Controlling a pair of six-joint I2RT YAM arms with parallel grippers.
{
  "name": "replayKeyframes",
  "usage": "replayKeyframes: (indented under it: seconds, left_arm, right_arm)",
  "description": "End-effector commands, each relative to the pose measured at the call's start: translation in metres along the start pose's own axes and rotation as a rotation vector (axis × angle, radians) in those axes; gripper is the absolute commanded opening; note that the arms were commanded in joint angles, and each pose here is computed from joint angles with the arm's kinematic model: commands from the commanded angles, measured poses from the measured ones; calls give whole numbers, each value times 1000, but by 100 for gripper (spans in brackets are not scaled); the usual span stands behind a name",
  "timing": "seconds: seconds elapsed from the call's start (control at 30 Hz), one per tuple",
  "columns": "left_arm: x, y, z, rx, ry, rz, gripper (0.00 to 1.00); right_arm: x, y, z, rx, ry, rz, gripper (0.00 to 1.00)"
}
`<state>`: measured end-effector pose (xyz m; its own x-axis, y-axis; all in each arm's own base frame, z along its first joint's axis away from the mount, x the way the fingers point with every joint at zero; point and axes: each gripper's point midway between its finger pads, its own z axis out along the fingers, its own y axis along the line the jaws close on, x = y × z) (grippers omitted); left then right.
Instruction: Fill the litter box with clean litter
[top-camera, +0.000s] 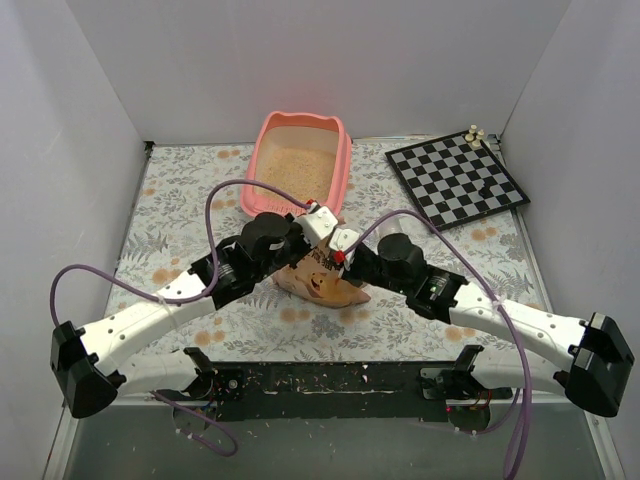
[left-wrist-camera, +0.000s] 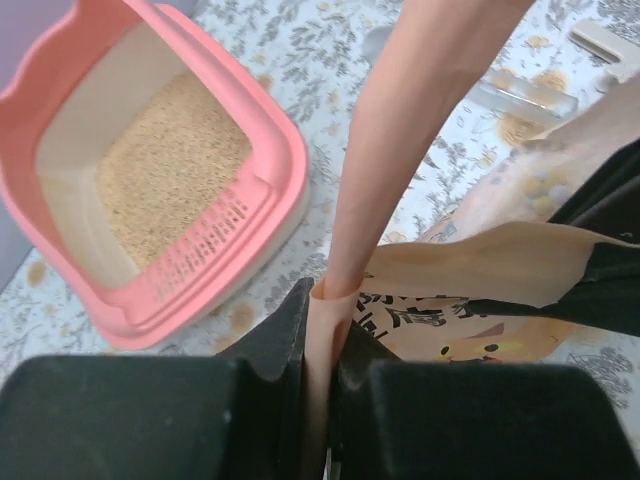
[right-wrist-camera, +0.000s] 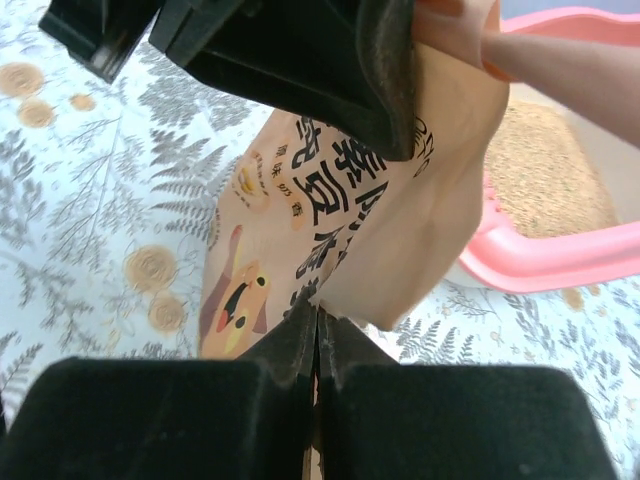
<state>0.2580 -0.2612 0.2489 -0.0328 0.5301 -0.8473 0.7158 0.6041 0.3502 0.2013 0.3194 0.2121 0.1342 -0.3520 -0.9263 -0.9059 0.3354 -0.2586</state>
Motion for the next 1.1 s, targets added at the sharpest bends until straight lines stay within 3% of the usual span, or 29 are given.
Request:
replayKeyframes:
  seconds: [0.0, 0.13, 0.4, 0.5, 0.6, 0.7, 0.83, 0.9, 1.0, 1.07]
  left_arm:
    - [-97, 66, -42, -292, -329, 304, 0]
    - [-92, 66, -41, -265, -288, 291, 0]
    - [9, 28, -29, -183, -137, 135, 0]
    - [37, 17, -32, -159, -104, 83, 0]
    - [55, 10, -40, -149, -109, 45, 0]
    - [63, 3, -48, -128, -143, 1, 0]
    - [63, -1, -55, -118, -199, -21, 0]
    - [64, 0, -56, -124, -202, -22, 0]
    - [63, 1, -56, -131, -205, -41, 0]
    - [59, 2, -59, -132, -226, -60, 0]
  right_arm:
    - [-54, -27, 3, 214, -96, 179, 1]
    - [-50, -18, 19, 217, -63, 228, 1]
    - [-17, -5, 48, 201, 62, 336, 1]
    - [-16, -5, 42, 205, 93, 328, 26]
    - [-20, -14, 22, 237, 97, 287, 41]
    - [-28, -19, -2, 231, 87, 216, 50]
    - [-47, -23, -26, 189, 86, 128, 51]
    - [-52, -22, -35, 162, 95, 103, 41]
    - [-59, -25, -42, 147, 114, 76, 4]
    - [-56, -26, -41, 120, 138, 69, 1]
